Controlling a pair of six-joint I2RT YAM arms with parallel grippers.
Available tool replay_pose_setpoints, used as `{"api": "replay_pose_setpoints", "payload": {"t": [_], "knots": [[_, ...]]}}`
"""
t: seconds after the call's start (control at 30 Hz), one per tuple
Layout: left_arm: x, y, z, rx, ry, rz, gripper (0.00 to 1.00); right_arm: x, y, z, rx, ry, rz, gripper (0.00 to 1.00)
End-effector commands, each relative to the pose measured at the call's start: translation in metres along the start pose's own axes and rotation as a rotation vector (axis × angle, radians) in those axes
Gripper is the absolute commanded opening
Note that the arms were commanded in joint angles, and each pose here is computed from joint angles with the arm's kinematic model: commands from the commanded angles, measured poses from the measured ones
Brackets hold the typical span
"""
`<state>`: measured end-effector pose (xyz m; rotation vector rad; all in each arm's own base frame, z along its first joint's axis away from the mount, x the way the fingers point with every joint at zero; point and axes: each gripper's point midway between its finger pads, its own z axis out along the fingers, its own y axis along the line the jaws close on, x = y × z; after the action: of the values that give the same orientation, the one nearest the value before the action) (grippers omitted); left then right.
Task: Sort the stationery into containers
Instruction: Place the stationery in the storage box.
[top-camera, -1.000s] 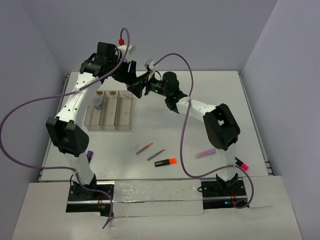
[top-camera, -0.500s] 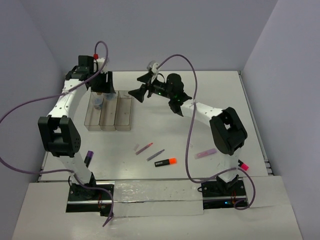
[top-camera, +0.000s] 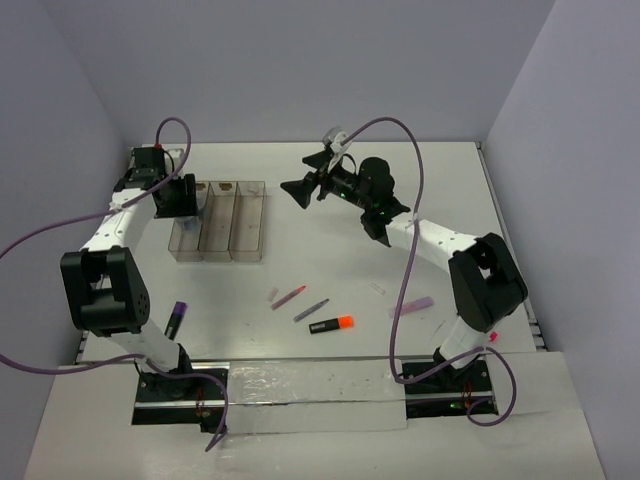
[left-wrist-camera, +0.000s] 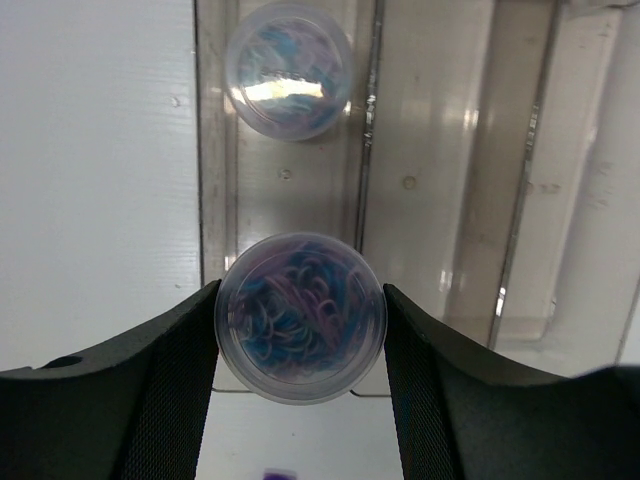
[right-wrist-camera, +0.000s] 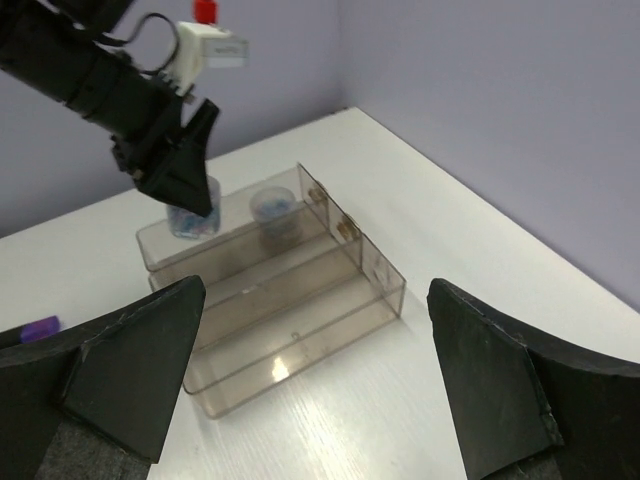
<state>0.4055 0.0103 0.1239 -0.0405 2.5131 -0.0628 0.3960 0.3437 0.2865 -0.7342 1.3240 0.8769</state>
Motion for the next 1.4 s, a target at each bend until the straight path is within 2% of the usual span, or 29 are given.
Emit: {"api": "replay_pose_setpoints", "payload": {"t": [0.0,0.47,0.57,0.73,1.03,1.37], "knots": [[-0.024,0.015,0.004,-0.067,-0.118,-0.016,0.00,-0.021,-0.010,-0.019,0.065,-0.043,-0.025,1.00],[0.005,0.018,0.036,-0.047,-0.067,-0.034,0.00,-0.013,-0.014,-0.041,0.098,-0.019,-0.026,1.00],[0.009,0.014,0.040,-0.023,-0.060,-0.037,0.04,-0.012,-0.015,-0.042,0.101,-0.018,-0.022,1.00],[0.016,0.012,0.044,-0.013,-0.037,-0.045,0.42,-0.012,-0.015,-0.044,0.105,-0.009,-0.025,1.00],[0.016,0.009,0.040,-0.002,-0.042,-0.052,0.71,-0.021,-0.014,-0.051,0.110,-0.021,-0.059,1.00],[0.009,0.013,0.036,-0.024,-0.032,-0.053,0.77,-0.034,-0.008,-0.053,0.085,-0.043,-0.083,1.00]]}}
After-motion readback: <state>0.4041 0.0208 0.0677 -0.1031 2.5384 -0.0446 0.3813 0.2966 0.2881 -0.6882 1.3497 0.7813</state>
